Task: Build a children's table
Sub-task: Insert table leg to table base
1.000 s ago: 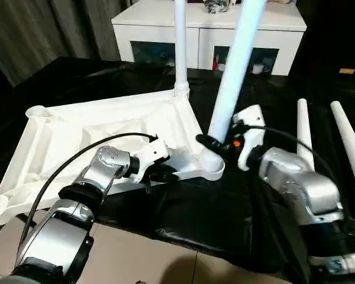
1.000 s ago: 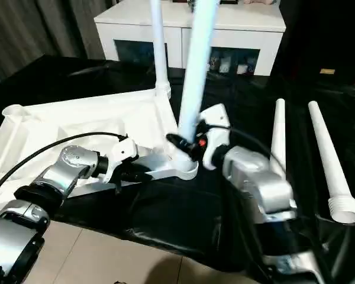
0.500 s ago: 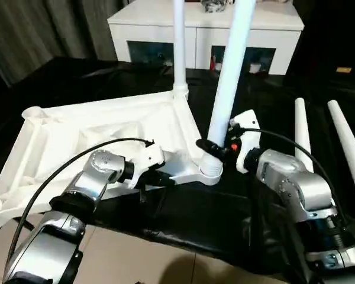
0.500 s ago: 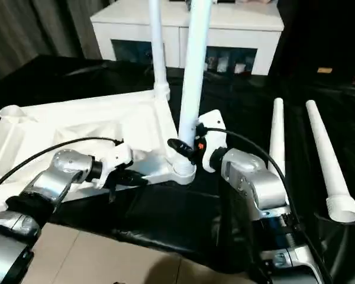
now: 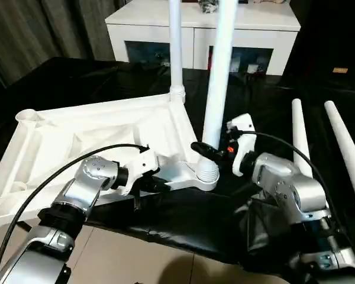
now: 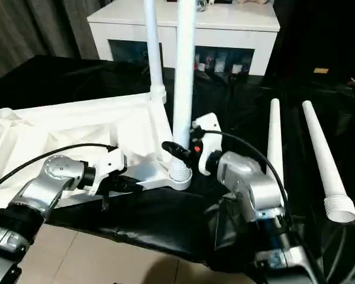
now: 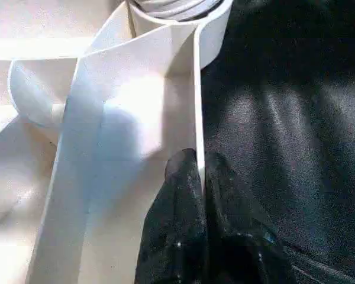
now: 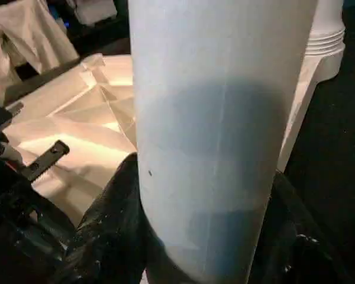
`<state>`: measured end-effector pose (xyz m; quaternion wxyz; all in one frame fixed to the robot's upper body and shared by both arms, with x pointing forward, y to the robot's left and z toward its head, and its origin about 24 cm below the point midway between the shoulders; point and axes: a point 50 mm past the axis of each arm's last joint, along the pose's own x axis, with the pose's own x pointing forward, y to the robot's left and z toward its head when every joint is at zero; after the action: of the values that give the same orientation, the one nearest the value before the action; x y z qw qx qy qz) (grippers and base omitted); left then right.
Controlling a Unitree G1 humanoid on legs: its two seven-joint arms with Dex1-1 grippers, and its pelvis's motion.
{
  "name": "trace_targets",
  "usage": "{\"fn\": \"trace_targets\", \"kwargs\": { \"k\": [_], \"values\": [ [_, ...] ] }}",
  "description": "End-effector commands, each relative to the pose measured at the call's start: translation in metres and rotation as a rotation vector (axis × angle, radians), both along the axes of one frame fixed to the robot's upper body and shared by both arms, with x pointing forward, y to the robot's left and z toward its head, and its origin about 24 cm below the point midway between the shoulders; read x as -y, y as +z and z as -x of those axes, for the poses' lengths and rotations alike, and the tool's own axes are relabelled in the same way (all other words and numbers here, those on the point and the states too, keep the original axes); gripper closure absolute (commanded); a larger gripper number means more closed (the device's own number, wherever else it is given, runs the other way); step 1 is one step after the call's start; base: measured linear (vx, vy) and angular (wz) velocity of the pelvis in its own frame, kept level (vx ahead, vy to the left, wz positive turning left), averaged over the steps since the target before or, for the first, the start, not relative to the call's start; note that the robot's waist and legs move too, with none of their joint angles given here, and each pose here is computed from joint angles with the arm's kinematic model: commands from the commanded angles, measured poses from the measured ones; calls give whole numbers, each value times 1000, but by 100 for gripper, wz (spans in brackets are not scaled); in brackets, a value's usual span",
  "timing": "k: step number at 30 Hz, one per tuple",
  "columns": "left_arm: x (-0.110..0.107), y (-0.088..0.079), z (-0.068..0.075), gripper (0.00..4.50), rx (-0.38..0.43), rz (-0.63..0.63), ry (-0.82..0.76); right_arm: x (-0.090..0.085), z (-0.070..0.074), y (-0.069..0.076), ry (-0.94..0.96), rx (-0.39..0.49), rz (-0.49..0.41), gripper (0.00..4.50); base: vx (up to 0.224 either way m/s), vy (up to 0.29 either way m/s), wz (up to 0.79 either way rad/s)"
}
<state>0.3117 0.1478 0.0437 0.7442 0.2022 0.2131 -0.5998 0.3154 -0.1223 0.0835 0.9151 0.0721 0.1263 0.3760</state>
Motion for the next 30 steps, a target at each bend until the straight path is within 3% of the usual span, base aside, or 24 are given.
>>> {"fn": "trace_targets", "kwargs": {
  "k": [1, 9, 22, 30],
  "values": [
    [0, -3, 5, 450, -27, 18, -13, 19, 3, -19, -98, -70, 21, 266, 0, 0, 0],
    [-1, 0, 4, 450, -22, 14, 14, 32, 23, -37, -168, -67, -3, 266, 0, 0, 0],
    [1, 4, -4, 450, 4, 17, 52, 29, 42, -45, -231, 44, 38, 266, 0, 0, 0],
    [3, 4, -5, 450, 13, 16, 54, 16, 52, -52, -100, 74, 161, 266, 0, 0, 0]
  ]
}}
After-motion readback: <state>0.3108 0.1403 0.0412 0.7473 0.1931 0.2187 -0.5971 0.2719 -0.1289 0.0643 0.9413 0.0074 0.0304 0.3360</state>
